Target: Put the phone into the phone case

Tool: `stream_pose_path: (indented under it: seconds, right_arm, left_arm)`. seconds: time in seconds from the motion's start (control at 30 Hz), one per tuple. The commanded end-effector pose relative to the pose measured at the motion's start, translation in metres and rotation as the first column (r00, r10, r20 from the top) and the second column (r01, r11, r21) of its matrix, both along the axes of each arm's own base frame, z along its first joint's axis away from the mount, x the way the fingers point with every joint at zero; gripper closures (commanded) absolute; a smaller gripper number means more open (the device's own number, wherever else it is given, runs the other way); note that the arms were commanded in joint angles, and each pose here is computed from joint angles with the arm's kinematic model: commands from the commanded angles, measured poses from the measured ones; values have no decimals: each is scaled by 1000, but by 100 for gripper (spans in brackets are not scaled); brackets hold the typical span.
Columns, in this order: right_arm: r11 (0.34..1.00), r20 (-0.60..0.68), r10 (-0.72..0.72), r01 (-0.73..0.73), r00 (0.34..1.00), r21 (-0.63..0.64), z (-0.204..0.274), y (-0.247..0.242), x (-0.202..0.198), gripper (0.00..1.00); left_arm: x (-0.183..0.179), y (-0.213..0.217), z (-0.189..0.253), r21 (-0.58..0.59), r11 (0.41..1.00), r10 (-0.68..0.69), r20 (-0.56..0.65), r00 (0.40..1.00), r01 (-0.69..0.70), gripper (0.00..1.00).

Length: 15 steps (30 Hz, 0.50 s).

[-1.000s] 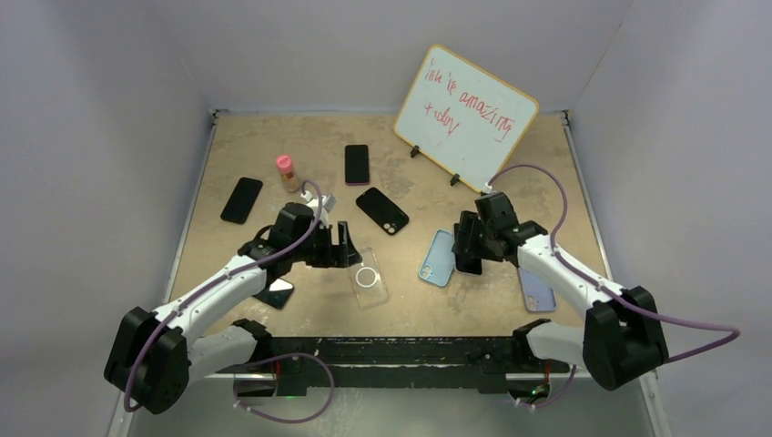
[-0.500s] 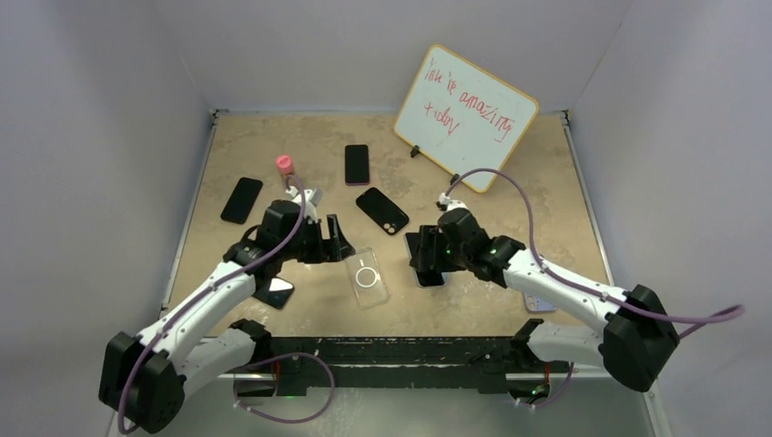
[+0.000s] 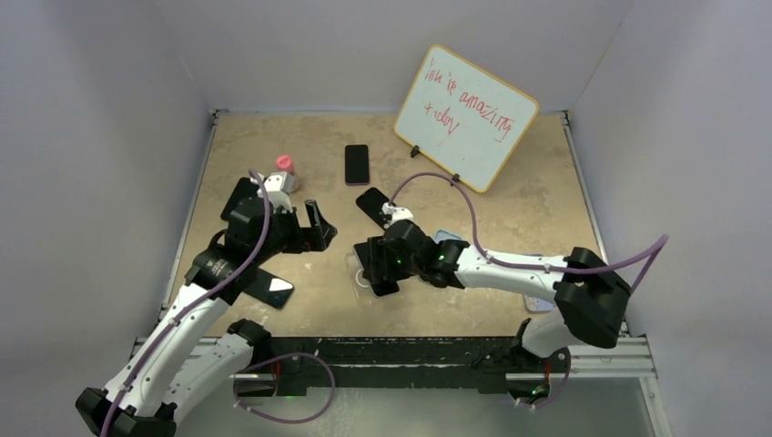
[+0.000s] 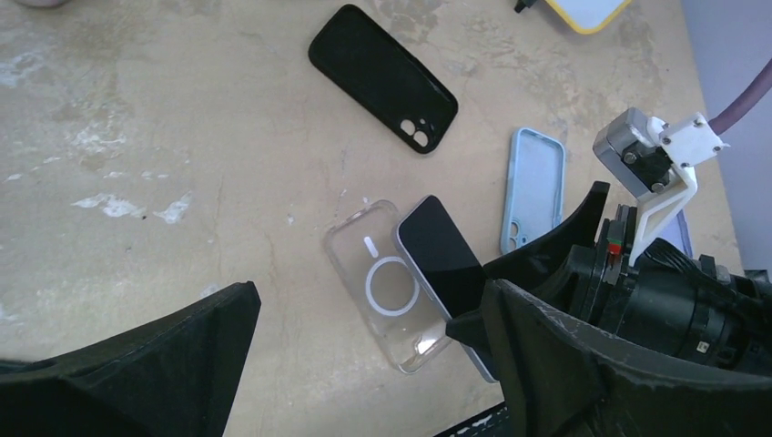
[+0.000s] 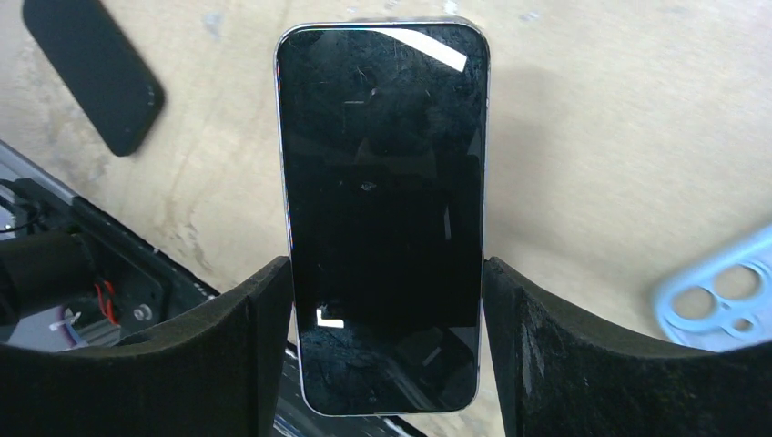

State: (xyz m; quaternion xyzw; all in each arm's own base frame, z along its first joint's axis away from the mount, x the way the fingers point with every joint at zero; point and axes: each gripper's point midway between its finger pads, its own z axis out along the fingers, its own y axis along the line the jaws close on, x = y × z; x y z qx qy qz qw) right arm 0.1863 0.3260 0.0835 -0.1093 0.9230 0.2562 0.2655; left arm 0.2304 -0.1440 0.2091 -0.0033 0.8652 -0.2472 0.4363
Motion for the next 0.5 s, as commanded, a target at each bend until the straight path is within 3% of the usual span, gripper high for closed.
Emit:
stream_pose_path:
  seconds: [0.0,0.27,0.47]
  right_arm:
    - [991,100,-24,11,995,133,40,48,20,58]
    - [996,87,-10,2,996,94,15,69,22,58]
    - [1000,69,-28,28,997,3,-14,60,23,58]
  left_arm:
    - [2,19,17,51,996,67,58,996,-70,1]
    - [-2,34,23,60,990,120,101,988,-127,2]
    - [-10,30,27,-27,991,131,117,984,-129,2]
